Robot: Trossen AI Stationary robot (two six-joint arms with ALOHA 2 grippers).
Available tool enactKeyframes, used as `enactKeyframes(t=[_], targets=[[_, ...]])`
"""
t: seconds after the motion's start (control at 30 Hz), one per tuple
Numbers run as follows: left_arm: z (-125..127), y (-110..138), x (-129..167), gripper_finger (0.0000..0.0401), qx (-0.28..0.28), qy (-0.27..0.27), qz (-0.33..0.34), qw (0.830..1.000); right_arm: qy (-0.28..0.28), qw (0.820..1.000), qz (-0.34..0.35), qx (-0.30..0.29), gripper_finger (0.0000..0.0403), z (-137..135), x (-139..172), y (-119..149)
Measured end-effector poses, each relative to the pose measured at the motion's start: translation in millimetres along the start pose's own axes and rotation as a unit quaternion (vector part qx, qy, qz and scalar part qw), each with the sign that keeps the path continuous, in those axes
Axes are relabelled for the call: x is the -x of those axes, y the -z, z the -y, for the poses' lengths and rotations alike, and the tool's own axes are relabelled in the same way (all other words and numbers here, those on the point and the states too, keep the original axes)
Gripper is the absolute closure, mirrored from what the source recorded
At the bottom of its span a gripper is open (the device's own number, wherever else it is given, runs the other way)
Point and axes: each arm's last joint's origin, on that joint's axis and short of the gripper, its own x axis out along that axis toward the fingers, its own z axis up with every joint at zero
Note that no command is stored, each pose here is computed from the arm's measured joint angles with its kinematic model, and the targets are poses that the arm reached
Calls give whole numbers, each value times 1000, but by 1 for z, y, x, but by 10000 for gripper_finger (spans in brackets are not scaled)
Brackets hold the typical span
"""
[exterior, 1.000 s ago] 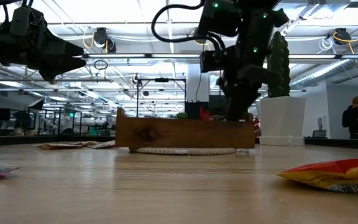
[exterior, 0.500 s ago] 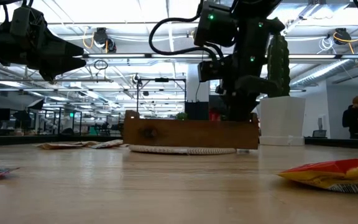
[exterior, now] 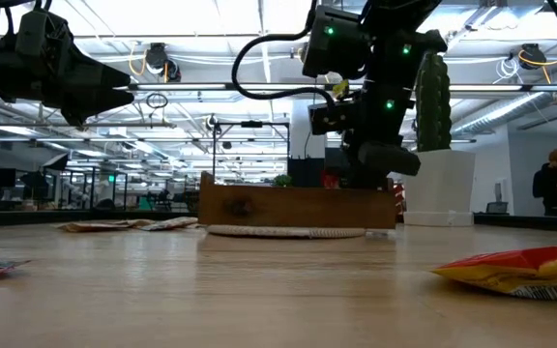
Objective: Pick & Place Tea
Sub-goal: Put the red tea bag into the right section of the wood organizer
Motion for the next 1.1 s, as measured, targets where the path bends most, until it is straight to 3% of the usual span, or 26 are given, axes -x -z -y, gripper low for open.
enactKeyframes(t=[0.5, 0.77, 1.1], targets=[[0, 0, 0, 162, 0, 0, 0, 1000, 36, 998, 41, -9, 403, -6, 2, -6], [0, 0, 0, 162, 0, 0, 0, 1000, -76, 997, 13, -29, 403, -4, 2, -2], [0, 0, 0, 162, 0, 0, 0, 1000, -85, 995, 14, -49, 403, 7, -11, 3]])
